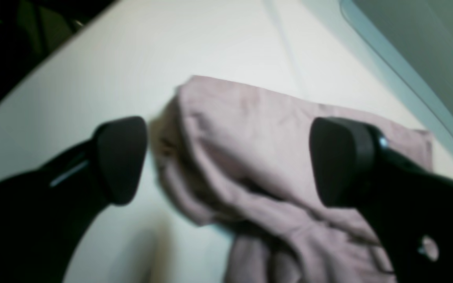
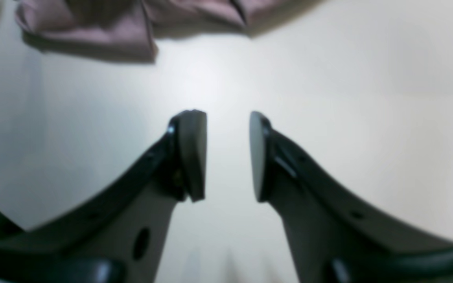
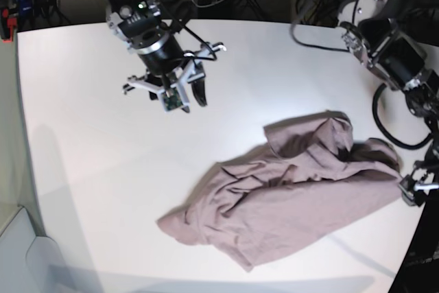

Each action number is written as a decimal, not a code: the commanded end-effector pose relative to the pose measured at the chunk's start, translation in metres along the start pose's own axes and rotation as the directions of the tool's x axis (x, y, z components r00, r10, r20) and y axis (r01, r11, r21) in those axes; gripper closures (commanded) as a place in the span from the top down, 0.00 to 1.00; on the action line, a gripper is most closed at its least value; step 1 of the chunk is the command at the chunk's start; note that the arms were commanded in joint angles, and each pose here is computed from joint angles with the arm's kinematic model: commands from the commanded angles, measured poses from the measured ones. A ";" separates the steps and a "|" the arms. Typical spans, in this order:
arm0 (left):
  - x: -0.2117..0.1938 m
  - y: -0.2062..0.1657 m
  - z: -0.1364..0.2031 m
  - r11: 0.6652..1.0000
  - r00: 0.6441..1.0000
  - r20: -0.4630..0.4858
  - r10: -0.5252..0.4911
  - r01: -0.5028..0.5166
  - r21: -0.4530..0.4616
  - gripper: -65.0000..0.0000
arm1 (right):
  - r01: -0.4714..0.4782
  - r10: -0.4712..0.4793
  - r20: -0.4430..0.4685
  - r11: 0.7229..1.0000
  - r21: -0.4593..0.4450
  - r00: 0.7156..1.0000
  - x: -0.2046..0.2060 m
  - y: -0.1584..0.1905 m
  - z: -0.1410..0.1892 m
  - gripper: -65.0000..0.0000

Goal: Layout the t-shirt on the table in an organized manner, then fold the t-shirt properly
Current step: 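Withdraw the left gripper and move the right gripper toward the t-shirt, then grasp the t-shirt edge with the right gripper, then pull the grasped t-shirt edge away from the bunch with the right gripper, then release the edge and move the right gripper to the bunched fabric, then grasp the bunched t-shirt fabric with both grippers side by side, then pull the grasped fabric apart, spreading the t-shirt between both grippers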

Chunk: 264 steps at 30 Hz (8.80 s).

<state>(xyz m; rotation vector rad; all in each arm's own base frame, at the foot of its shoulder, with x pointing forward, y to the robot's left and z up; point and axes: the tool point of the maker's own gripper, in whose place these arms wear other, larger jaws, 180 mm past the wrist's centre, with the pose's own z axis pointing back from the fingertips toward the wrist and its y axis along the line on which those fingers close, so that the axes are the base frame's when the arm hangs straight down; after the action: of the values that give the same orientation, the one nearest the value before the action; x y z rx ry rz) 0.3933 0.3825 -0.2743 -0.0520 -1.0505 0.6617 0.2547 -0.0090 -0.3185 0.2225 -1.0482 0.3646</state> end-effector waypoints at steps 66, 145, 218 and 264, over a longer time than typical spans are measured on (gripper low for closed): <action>-0.079 0.131 0.175 0.945 0.984 -0.057 -0.169 0.178 0.276 1.00 | 0.045 -0.089 0.153 0.961 0.272 0.984 0.057 0.055 -0.094 0.00; -0.113 0.052 0.142 0.988 0.982 -0.105 -0.155 0.157 0.013 1.00 | 0.399 -0.402 -0.184 0.915 -0.054 0.897 -0.115 -0.048 0.039 0.60; -0.272 -0.208 0.155 0.565 0.729 -0.088 -0.679 0.442 -0.697 1.00 | 0.288 -0.392 0.269 0.889 0.355 0.880 0.106 0.008 -0.001 0.00; -0.228 -0.133 0.141 0.689 0.739 -0.104 -0.666 0.555 -0.466 0.01 | 0.328 -0.402 0.189 0.886 0.328 0.896 0.071 0.009 0.003 0.16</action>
<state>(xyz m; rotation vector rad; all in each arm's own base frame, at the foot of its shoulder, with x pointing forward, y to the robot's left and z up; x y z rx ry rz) 0.2594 0.1182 -0.3496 -0.1330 -0.7870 -0.1967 0.2785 0.0103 -0.2691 0.7139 -1.1266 0.1475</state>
